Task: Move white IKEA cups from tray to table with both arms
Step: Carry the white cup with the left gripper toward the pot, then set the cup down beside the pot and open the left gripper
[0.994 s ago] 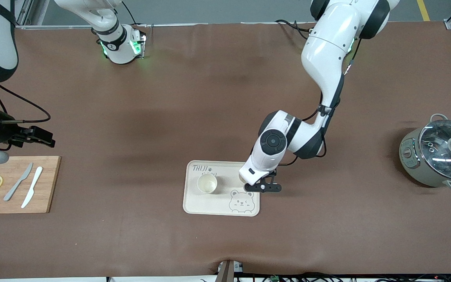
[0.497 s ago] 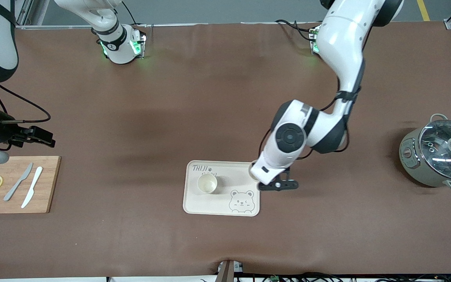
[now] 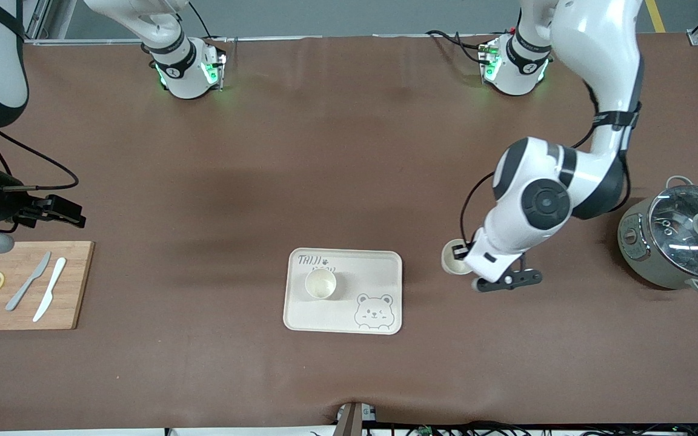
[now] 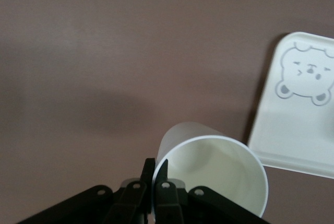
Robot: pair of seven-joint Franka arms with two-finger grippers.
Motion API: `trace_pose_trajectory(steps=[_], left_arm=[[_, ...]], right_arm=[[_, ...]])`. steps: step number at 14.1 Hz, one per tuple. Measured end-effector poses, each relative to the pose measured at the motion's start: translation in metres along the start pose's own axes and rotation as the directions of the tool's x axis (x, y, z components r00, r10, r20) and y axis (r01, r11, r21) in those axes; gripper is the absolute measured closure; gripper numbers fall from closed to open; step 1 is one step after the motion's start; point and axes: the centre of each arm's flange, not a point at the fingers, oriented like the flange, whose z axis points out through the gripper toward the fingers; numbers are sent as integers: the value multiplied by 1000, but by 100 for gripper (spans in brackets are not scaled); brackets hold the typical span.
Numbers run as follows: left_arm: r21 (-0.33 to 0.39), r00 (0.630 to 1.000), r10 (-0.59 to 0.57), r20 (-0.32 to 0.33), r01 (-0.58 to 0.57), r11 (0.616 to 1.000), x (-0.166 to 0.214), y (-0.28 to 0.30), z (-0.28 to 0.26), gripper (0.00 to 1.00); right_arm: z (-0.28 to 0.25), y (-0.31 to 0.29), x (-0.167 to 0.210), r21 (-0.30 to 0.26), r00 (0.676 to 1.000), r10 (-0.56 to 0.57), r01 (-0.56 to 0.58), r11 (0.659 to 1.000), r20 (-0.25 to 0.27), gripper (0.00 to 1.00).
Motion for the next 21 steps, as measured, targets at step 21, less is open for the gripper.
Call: trace_pose_trajectory(steps=[21], left_arm=[[5,999,17,41,-17,1000,-60,-232,98,97]], right_arm=[[1,0,0,0,1000,0,0,1000,3,0]])
